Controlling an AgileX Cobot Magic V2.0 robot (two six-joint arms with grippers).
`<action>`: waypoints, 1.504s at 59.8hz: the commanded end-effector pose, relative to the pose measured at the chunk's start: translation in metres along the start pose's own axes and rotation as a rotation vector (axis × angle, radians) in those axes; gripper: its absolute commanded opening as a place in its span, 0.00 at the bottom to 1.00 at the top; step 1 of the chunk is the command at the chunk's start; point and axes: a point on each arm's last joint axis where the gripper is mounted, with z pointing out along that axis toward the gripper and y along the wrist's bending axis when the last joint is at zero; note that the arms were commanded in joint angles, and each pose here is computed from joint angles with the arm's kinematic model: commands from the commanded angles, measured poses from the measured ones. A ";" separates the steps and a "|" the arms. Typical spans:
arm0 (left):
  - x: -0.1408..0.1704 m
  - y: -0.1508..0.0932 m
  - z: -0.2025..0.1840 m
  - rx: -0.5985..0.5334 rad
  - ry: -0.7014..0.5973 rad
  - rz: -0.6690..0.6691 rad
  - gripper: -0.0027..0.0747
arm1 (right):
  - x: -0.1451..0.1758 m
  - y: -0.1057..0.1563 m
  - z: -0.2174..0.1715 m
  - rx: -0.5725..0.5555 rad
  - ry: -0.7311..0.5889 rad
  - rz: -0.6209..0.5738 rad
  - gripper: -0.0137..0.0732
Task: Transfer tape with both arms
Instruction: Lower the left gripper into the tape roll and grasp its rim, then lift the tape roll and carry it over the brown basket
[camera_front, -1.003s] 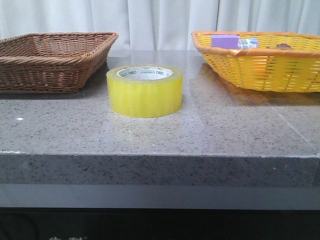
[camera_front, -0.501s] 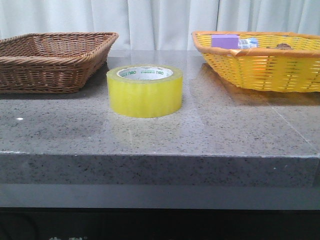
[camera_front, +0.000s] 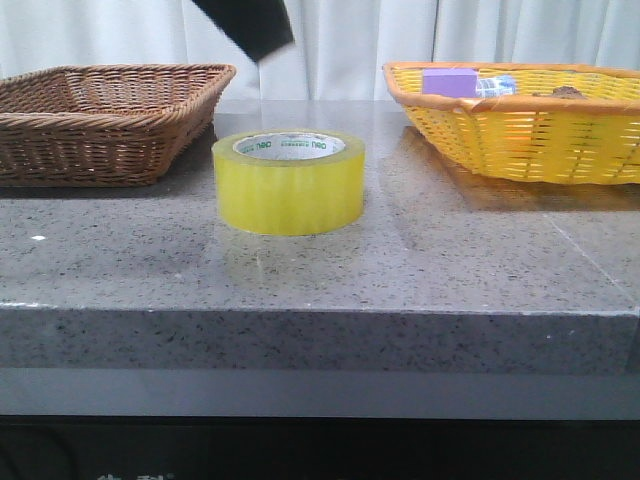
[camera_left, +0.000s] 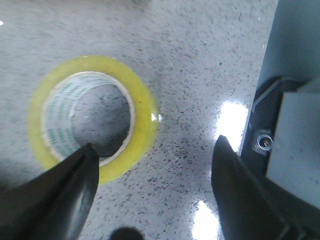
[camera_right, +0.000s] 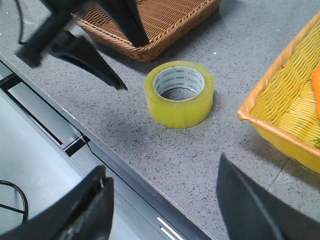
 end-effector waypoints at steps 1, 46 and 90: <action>-0.014 0.002 -0.006 0.005 -0.036 0.029 0.64 | -0.013 0.000 -0.005 0.008 -0.098 0.010 0.70; -0.015 0.032 0.079 0.067 0.176 0.050 0.58 | -0.013 0.000 -0.005 0.008 -0.098 0.010 0.70; -0.017 0.034 0.077 0.056 0.173 0.050 0.09 | -0.013 0.000 -0.005 0.008 -0.098 0.010 0.70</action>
